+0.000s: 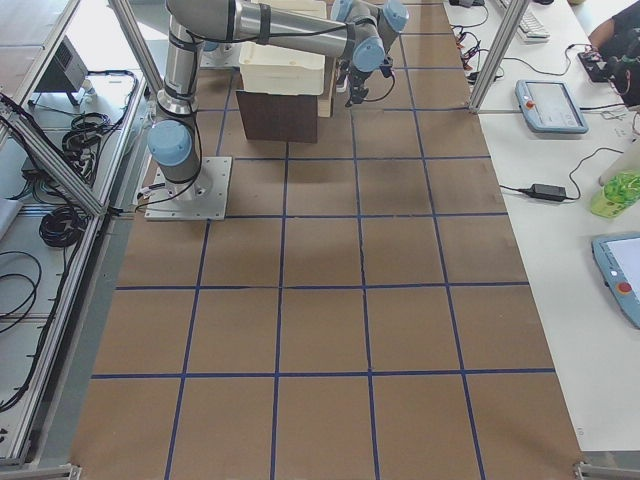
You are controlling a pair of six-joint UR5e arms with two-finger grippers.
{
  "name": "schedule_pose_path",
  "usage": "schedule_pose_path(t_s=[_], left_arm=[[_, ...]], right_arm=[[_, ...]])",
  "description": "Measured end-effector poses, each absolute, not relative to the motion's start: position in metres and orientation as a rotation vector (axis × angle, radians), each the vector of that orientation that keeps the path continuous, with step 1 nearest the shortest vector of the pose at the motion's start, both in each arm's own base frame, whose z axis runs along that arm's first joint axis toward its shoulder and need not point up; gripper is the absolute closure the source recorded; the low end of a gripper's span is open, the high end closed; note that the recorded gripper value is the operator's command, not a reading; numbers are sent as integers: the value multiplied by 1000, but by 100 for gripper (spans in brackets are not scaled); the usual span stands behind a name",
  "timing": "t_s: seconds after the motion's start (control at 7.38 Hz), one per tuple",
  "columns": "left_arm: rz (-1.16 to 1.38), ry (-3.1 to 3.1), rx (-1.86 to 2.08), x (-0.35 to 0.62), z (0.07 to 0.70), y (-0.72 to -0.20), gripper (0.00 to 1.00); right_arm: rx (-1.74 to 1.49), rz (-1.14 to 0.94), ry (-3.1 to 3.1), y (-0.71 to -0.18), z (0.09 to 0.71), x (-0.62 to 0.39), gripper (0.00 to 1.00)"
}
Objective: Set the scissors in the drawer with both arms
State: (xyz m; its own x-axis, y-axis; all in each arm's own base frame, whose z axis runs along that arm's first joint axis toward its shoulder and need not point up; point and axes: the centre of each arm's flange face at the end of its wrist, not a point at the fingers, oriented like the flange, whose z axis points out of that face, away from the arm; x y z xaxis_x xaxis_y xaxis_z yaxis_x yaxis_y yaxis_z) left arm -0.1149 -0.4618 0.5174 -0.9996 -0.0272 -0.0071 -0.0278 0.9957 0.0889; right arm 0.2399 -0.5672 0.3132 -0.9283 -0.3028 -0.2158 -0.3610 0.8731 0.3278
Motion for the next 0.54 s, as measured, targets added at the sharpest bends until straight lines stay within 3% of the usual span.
schedule_pose_path(t_s=[0.54], left_arm=[[141, 3133, -42, -116, 517, -462, 0]], right_arm=[[-511, 554, 2886, -552, 320, 239, 4]])
